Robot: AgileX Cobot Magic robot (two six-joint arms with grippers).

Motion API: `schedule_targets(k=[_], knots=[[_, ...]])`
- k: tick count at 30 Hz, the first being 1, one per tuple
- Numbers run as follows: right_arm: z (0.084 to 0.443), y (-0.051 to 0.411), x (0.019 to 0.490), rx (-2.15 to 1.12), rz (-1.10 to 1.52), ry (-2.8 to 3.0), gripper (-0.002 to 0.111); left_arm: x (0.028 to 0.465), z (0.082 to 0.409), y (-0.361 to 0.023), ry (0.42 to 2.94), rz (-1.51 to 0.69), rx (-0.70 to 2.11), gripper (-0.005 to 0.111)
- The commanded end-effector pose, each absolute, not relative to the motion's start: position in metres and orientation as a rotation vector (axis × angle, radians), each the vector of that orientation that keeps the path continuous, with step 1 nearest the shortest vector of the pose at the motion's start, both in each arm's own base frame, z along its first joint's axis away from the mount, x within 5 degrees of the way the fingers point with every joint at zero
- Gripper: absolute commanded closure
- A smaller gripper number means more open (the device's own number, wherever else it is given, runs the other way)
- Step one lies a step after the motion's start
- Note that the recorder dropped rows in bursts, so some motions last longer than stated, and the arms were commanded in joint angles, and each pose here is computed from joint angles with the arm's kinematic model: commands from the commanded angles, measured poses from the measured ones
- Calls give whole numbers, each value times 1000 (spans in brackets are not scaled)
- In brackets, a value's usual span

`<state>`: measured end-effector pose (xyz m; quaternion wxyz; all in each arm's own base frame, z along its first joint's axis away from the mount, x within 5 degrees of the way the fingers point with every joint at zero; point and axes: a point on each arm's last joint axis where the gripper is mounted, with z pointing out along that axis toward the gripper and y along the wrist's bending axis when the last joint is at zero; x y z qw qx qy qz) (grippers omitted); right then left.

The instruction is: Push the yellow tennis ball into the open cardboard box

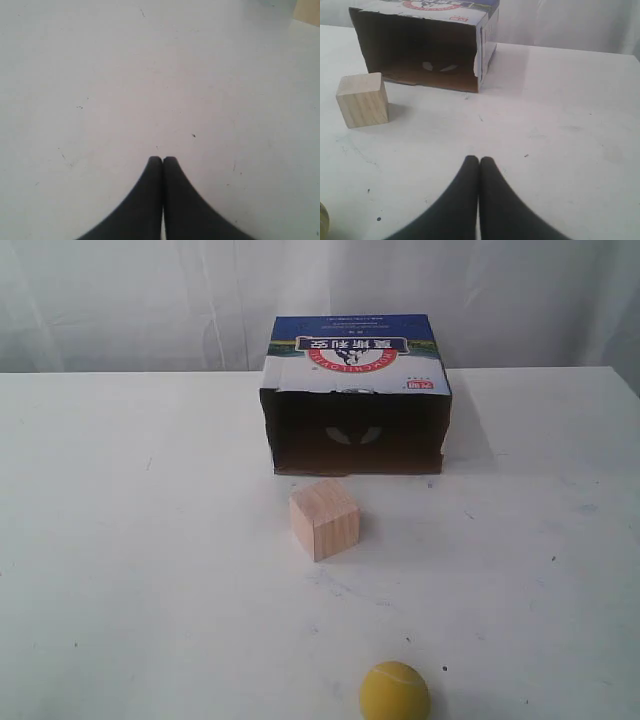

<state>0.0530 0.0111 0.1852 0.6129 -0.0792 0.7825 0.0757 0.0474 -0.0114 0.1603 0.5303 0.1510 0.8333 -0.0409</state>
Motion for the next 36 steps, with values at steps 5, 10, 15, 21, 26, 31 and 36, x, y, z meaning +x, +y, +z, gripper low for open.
schedule_targets(k=[5,10,15,21,26,31,36], knots=[[184,11,53,-176,177,1799,108,47,158,-11,2004,-95,371,107],[182,11,52,-178,172,1820,108,47,158,-11,2004,-95,371,107],[199,12,54,-171,191,1692,108,47,158,-11,2004,-95,371,107],[243,10,46,-149,210,1562,108,47,158,-11,2004,-95,371,107],[279,5,28,-124,225,1637,108,47,158,-11,2004,-95,371,107],[310,7,14,-112,320,1752,108,47,158,-11,2004,-95,371,107],[321,23,21,-185,465,2011,108,47,158,-11,2004,-95,371,107]])
